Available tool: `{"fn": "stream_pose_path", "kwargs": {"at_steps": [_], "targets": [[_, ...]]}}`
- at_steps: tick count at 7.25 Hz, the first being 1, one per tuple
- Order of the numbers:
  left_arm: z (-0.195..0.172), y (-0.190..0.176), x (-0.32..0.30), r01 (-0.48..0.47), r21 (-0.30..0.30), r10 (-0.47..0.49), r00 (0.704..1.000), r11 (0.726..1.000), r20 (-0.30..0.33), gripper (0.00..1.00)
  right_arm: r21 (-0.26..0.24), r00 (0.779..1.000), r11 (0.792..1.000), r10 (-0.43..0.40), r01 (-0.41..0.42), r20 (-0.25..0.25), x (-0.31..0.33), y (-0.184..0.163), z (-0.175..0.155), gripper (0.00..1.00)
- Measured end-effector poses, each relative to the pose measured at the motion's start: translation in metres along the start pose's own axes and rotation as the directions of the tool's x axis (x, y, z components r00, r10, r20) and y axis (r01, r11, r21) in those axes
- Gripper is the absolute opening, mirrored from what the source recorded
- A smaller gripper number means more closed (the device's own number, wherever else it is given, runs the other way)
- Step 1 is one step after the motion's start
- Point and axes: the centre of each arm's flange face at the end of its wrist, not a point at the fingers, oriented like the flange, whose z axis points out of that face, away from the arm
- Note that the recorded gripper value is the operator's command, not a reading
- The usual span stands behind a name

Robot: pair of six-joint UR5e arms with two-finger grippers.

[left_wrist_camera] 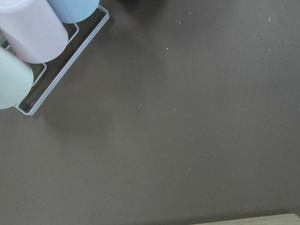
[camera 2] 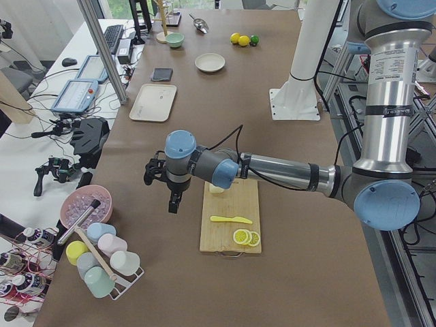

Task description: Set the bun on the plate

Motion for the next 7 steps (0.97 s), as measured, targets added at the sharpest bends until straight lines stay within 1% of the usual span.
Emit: {"fn": "stream_pose_path", "kwargs": {"at_steps": [1,2,3,4,5,6,7], "targets": [[0.010,-0.005,-0.007,0.012,-0.013,-0.011,1.000,1.000,0.016,0.98,0.008,1.000,1.000,0.008,-0.008,0.001,-0.004,0.000,-0.004,1.00],[0.015,-0.008,-0.009,0.016,-0.021,-0.016,1.000,1.000,0.012,0.98,0.021,1.000,1.000,0.016,-0.016,0.002,-0.011,0.000,-0.010,1.00],[0.014,-0.009,-0.008,0.012,-0.020,-0.012,1.000,1.000,0.004,0.98,0.045,1.000,0.999,0.002,-0.002,0.005,-0.022,-0.003,-0.015,1.00],[0.013,-0.009,-0.006,-0.002,-0.011,0.002,1.000,1.000,-0.001,0.98,0.082,0.999,0.996,-0.044,0.043,0.012,-0.043,-0.008,-0.014,1.00],[0.012,-0.006,-0.005,-0.021,0.008,0.021,1.000,1.000,-0.008,0.98,0.119,0.996,0.990,-0.082,0.078,0.028,-0.072,-0.015,-0.007,1.00],[0.012,-0.001,-0.006,-0.047,0.042,0.048,0.999,0.998,-0.018,0.98,0.147,0.994,0.986,-0.087,0.078,0.059,-0.109,-0.019,0.006,1.00],[0.013,0.003,-0.008,-0.068,0.074,0.070,0.997,0.995,-0.025,0.98,0.156,0.992,0.985,-0.090,0.075,0.091,-0.142,-0.018,0.022,1.00]]}}
